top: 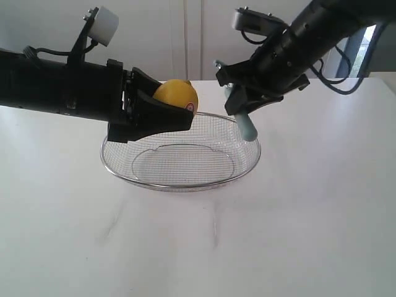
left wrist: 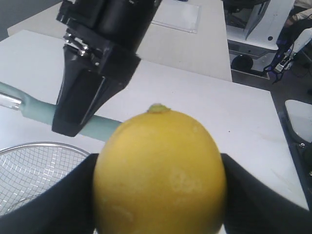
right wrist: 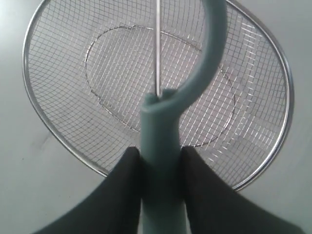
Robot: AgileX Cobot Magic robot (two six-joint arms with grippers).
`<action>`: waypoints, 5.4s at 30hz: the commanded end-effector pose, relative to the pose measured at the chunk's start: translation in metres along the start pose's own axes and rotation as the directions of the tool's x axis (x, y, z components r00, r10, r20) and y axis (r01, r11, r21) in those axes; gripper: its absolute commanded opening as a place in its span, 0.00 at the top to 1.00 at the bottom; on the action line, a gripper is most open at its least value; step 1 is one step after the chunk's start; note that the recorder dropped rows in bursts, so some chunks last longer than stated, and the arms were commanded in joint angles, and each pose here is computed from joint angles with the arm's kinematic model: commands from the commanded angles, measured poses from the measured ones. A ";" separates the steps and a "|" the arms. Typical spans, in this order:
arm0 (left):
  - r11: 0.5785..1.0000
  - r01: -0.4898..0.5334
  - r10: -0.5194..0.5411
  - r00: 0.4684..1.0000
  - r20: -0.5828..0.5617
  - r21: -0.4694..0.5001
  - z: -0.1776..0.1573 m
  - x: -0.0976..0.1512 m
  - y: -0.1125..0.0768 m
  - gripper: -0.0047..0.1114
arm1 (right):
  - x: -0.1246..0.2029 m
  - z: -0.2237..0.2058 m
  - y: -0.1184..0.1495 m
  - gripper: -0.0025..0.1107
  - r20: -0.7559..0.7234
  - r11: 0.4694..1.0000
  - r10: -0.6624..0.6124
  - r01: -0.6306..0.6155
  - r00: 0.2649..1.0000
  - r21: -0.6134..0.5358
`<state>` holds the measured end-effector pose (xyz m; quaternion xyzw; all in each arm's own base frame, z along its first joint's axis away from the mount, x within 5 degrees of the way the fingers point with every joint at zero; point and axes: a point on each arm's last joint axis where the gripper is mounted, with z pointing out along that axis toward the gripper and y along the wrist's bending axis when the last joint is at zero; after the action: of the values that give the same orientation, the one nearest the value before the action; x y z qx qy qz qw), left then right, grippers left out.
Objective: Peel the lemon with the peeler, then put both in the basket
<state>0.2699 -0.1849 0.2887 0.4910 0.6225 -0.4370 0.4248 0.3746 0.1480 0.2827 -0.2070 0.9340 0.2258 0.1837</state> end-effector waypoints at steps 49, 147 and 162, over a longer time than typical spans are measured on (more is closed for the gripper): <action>1.000 0.003 -0.003 1.000 0.029 0.023 0.000 -0.005 -0.003 0.96 | -0.020 0.137 -0.013 0.98 -0.193 0.989 -0.086 0.108 0.977 0.102; 1.000 0.003 -0.003 1.000 0.028 0.018 0.000 -0.005 -0.003 0.96 | -0.023 0.046 0.021 0.98 -0.187 0.978 0.168 -0.140 0.968 0.153; 1.000 0.003 -0.003 1.000 0.025 0.006 0.000 -0.005 -0.002 0.96 | -0.029 -0.004 -0.002 0.98 -0.065 0.947 0.260 -0.242 0.963 0.211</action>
<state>0.2702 -0.1848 0.2885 0.4905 0.6234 -0.4357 0.4253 0.3968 0.1645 0.2932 -0.0887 0.9767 0.1527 0.1218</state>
